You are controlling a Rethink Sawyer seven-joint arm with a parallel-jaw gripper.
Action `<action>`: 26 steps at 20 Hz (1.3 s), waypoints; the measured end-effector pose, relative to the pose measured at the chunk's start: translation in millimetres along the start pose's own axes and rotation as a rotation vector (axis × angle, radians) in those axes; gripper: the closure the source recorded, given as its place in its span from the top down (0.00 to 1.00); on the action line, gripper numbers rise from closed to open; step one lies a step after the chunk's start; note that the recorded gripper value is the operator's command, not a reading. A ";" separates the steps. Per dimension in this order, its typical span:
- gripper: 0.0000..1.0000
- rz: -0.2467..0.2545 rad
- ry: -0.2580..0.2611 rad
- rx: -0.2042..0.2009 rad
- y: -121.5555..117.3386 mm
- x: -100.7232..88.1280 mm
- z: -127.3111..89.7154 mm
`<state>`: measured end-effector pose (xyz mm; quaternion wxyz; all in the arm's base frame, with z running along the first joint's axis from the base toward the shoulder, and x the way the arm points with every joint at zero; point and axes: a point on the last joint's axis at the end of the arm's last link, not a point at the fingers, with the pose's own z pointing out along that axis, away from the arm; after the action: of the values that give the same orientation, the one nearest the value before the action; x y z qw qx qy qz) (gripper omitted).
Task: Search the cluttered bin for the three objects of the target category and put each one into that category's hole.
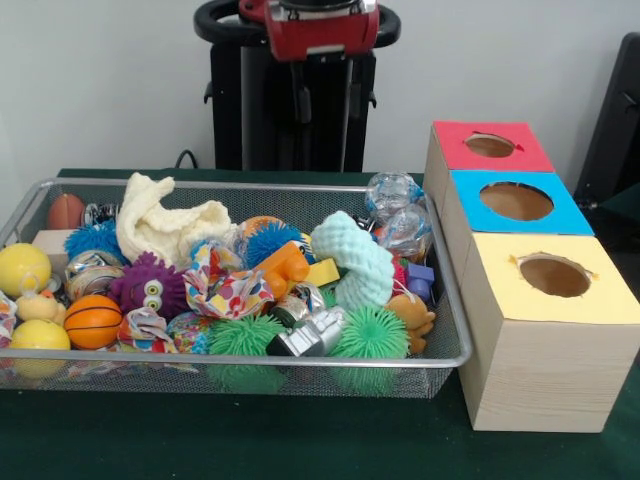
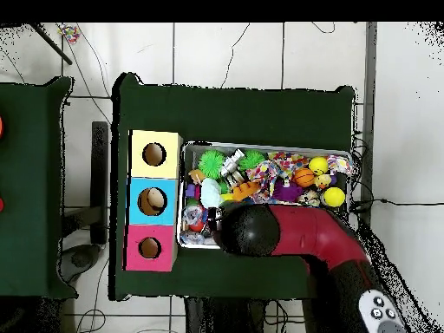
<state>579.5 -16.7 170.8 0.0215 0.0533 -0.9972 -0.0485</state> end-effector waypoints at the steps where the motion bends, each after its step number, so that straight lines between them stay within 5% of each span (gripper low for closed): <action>1: 1.00 -0.001 0.000 0.001 -1.9 -3.7 1.0; 8: 1.00 -0.024 0.016 0.021 -8.2 -58.1 5.0; 15: 1.00 -0.083 0.013 0.051 34.2 -108.8 -9.1; 21: 1.00 -0.102 -0.028 0.040 60.1 -137.7 -18.4; 26: 1.00 -0.079 -0.034 0.018 56.9 -143.7 -17.9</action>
<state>717.3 53.4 188.8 0.0023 0.0922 -0.9949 -0.0411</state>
